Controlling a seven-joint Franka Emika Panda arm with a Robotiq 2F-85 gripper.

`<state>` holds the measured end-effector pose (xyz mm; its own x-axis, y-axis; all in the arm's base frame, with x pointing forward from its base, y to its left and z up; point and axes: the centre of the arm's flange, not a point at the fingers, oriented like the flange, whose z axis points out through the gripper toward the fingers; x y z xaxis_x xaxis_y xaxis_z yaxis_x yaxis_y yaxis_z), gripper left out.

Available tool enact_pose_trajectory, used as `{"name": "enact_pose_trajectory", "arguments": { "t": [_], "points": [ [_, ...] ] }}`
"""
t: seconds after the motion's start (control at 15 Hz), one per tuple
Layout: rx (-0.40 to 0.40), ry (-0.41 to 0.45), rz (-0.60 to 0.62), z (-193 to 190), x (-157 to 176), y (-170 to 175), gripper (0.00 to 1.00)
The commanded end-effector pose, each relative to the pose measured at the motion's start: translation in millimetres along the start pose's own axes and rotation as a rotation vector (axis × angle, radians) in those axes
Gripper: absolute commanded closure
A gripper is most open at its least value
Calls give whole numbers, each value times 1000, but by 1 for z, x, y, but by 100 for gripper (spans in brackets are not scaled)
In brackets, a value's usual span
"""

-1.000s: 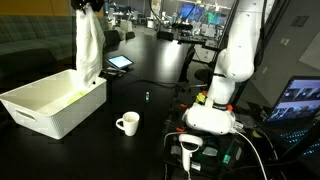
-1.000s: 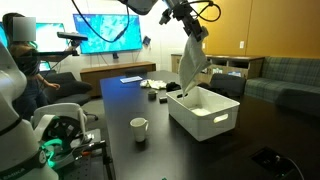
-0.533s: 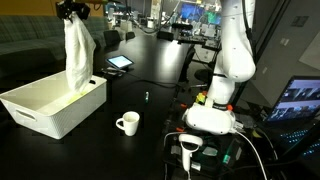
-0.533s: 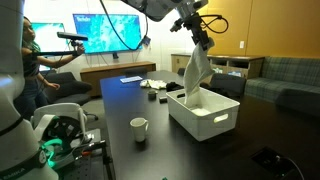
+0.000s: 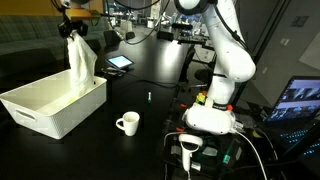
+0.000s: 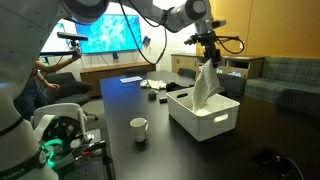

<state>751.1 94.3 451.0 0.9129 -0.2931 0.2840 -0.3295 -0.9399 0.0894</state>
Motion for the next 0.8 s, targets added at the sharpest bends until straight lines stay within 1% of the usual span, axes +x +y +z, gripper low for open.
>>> {"name": "enact_pose_trajectory", "arguments": {
  "t": [0.0,0.33,0.47,0.6,0.73],
  "points": [
    [9,-36,-49,11,33,-5,54],
    [-21,-34,-178,15,4,6,16],
    [-34,-52,-221,22,-13,21,2],
    [-60,-88,-245,37,-33,43,0],
    [-62,-156,-257,60,-55,70,0]
  ]
}}
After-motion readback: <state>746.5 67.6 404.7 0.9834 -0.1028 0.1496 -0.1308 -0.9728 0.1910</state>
